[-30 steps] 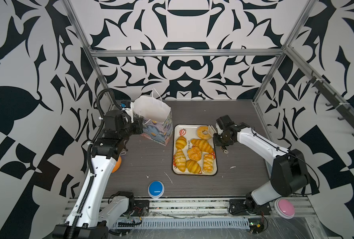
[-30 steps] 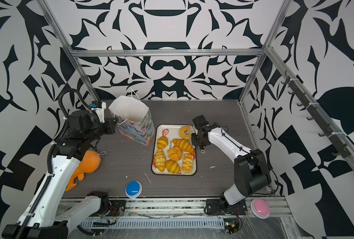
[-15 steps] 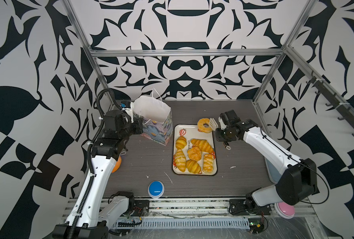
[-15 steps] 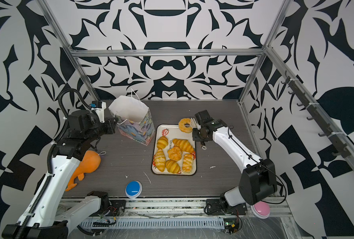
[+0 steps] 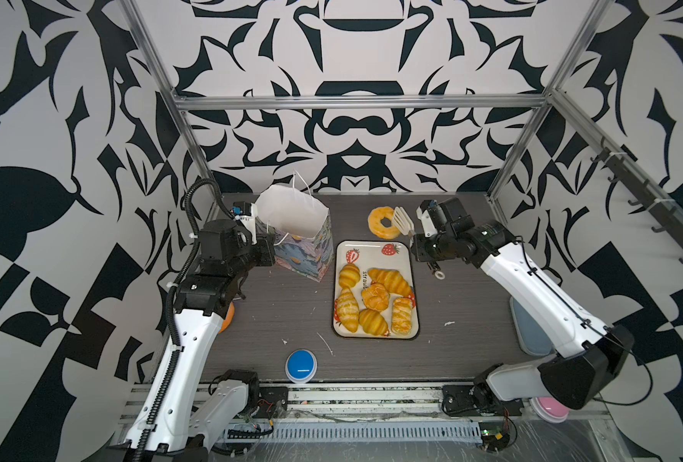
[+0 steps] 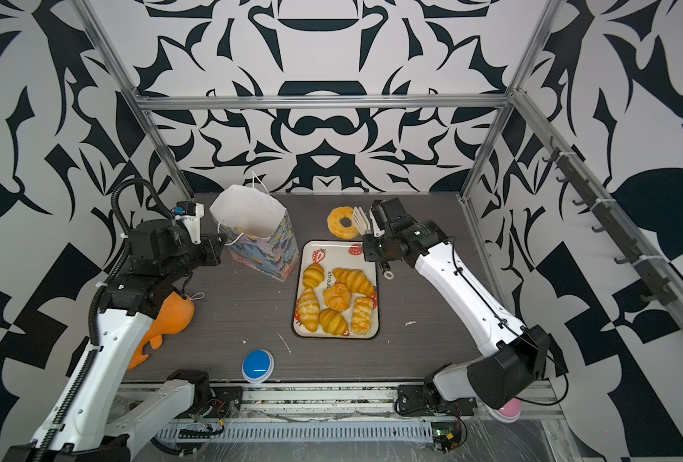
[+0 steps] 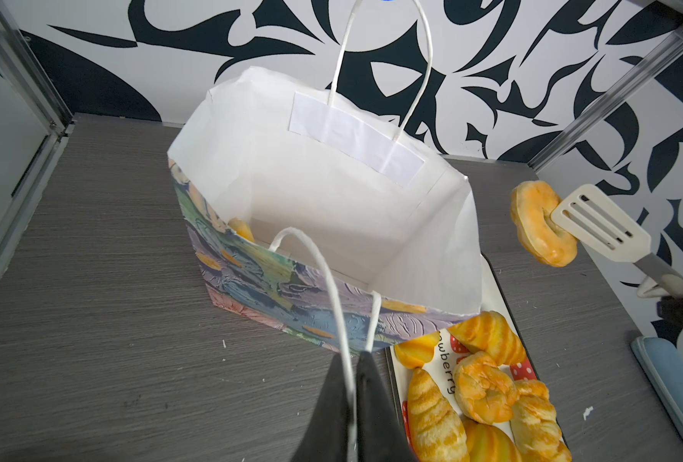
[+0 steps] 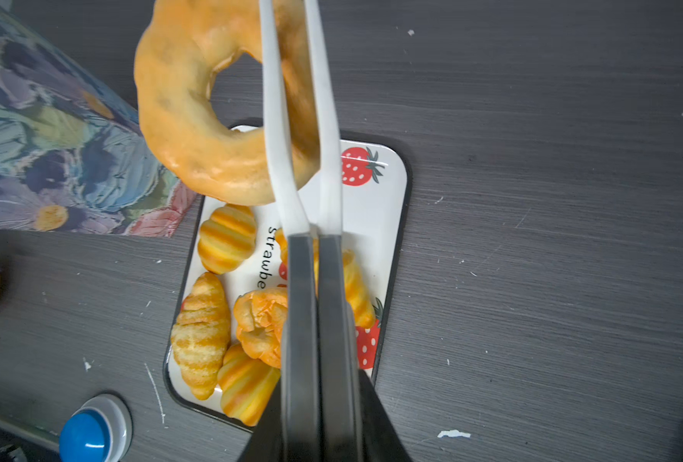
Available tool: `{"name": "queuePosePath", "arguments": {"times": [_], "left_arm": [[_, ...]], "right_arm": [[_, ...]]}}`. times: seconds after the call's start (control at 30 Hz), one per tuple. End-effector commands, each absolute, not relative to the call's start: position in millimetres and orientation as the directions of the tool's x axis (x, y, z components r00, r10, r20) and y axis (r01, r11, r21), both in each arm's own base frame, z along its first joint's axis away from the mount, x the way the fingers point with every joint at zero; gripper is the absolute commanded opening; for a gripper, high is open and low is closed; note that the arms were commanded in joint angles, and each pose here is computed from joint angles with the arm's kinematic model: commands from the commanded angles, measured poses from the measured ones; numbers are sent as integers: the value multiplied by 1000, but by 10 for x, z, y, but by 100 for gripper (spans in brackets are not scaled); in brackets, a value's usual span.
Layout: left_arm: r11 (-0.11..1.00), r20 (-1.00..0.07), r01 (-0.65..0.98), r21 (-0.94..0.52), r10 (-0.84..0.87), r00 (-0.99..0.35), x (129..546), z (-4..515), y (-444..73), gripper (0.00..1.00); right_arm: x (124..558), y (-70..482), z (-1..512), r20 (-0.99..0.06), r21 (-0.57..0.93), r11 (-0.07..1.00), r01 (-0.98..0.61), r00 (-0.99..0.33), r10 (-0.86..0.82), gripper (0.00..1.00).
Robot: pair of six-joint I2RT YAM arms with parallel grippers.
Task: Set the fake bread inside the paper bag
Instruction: 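Lift the ring donut with the tongs up off the tray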
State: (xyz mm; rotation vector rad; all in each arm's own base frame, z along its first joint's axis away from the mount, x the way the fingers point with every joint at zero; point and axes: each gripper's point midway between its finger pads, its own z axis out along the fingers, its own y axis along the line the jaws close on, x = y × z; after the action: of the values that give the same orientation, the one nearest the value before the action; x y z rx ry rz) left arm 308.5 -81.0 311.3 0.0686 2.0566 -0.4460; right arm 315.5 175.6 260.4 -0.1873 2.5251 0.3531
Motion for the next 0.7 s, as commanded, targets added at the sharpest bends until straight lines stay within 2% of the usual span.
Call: {"name": "queuePosePath", "arguments": {"times": [0.0, 0.27, 0.67], "left_arm": [[936, -844, 224, -273, -121, -522, 3033, 3043, -783, 11], [939, -852, 223, -260, -114, -512, 3023, 3054, -768, 10], [940, -848, 223, -260, -112, -519, 3034, 3027, -770, 10]], "right_arm": [[3125, 1900, 3151, -669, 232, 933, -275, -741, -51, 25], [3050, 2245, 3556, -729, 227, 900, -371, -678, -96, 25], [3018, 2745, 3858, -769, 233, 846, -480, -623, -142, 25]]}}
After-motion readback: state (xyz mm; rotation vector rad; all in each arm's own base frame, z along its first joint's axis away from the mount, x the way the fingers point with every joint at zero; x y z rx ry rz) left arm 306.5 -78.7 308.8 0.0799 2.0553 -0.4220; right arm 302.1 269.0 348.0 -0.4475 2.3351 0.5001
